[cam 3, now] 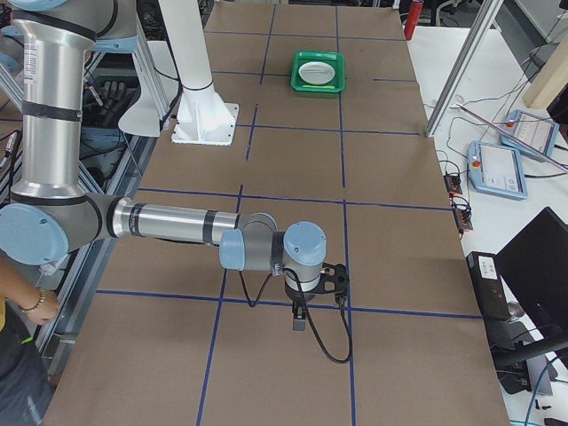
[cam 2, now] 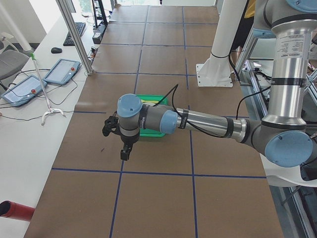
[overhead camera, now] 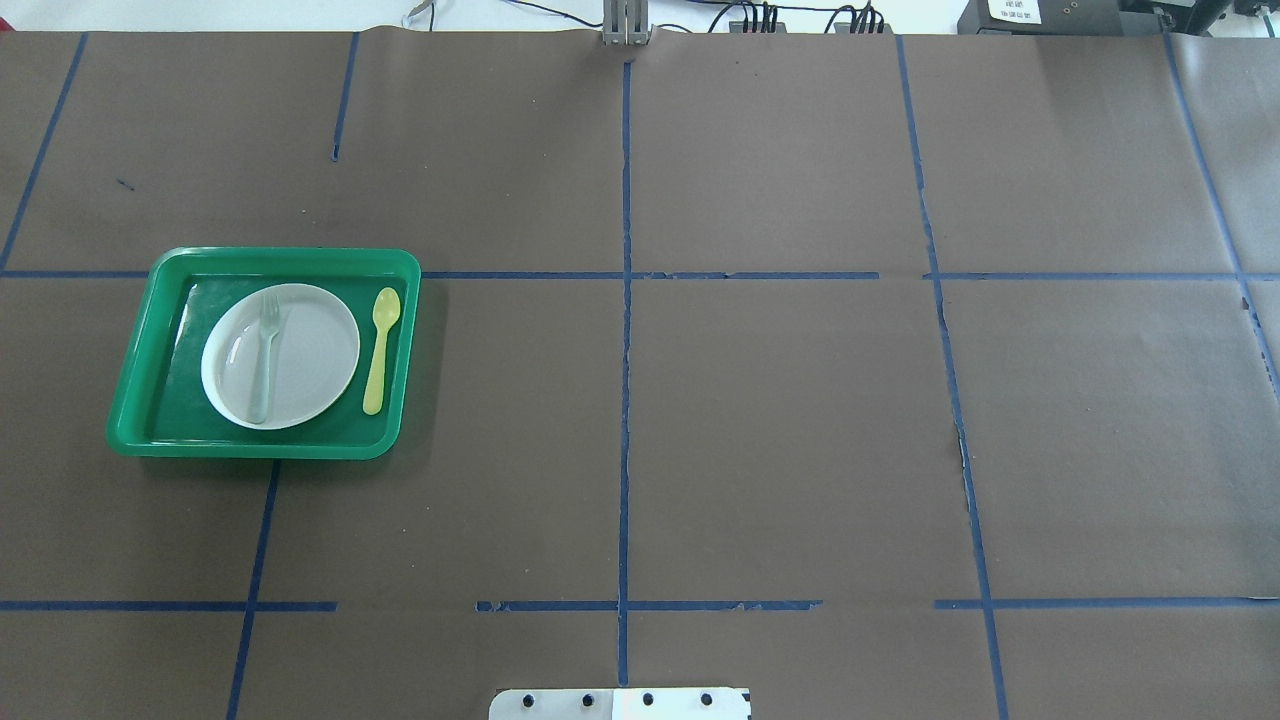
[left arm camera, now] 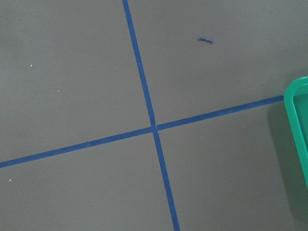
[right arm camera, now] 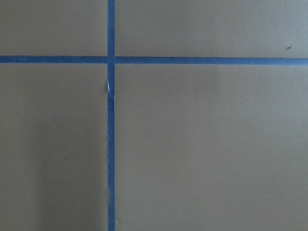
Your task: Place fork
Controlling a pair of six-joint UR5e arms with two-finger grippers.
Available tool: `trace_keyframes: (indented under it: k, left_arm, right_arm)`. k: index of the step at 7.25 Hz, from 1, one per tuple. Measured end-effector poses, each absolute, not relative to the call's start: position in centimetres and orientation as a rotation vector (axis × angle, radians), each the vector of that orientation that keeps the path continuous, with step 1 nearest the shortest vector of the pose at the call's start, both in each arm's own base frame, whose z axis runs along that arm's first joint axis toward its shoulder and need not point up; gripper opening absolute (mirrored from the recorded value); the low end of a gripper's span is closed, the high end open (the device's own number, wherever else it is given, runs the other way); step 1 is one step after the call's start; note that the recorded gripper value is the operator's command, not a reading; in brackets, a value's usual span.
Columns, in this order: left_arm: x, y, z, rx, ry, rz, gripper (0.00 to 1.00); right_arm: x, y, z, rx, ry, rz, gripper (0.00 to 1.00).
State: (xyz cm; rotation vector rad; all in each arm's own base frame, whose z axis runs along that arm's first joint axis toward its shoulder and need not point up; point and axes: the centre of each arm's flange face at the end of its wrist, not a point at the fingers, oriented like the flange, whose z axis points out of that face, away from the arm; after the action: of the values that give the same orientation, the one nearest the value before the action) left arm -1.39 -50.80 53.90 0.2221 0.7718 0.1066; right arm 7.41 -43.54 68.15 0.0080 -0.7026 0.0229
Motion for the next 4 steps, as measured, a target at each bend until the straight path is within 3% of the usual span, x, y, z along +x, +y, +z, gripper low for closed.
trace_keyframes:
  k: [4]
  left_arm:
    - [18.5,-51.1,46.9,0.195,0.879,0.012,1.00]
  right_arm:
    - [7.4,-43.5,68.2,0.008,-0.703,0.023,1.00]
